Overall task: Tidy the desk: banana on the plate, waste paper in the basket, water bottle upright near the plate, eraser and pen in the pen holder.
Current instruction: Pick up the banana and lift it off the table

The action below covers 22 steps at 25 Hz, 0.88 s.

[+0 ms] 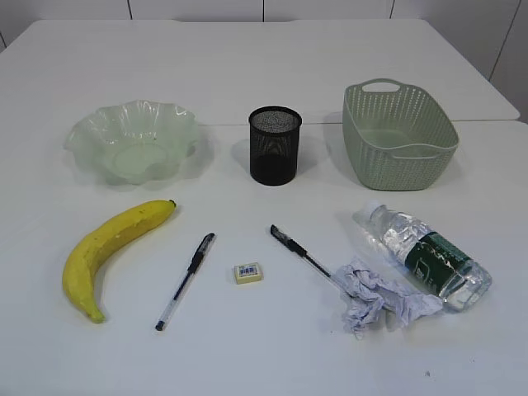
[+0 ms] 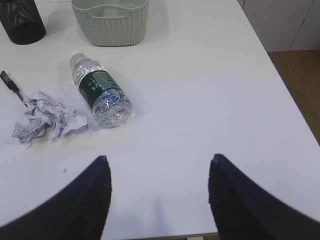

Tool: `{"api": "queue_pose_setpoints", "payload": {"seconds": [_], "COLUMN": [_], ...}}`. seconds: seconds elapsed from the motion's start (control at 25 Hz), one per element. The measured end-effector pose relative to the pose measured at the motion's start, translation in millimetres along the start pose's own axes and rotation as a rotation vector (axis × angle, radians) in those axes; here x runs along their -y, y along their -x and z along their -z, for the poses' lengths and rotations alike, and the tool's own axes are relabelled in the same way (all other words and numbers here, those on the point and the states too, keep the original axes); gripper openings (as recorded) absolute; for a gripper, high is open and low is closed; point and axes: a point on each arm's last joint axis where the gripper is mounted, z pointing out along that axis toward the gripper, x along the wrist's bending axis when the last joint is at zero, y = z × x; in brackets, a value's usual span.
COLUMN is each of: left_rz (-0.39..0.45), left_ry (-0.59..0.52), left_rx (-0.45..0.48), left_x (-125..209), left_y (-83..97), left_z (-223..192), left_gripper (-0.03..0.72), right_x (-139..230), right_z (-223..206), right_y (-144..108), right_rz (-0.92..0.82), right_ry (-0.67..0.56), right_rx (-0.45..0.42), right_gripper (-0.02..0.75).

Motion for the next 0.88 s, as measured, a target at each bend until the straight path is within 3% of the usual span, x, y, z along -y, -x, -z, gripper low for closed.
{"api": "queue_pose_setpoints", "payload": {"seconds": [0.88], "left_rz": [0.0], "left_ry": [0.0], "left_rx": [0.0], "left_x": [0.0], "left_y": [0.0], "left_z": [0.0], "left_gripper": [0.569], "right_x": [0.0], "right_z": [0.0], "right_y": [0.0], "right_rz": [0.0], "right_ry": [0.0], "right_rx": [0.0], "right_gripper": [0.46]}}
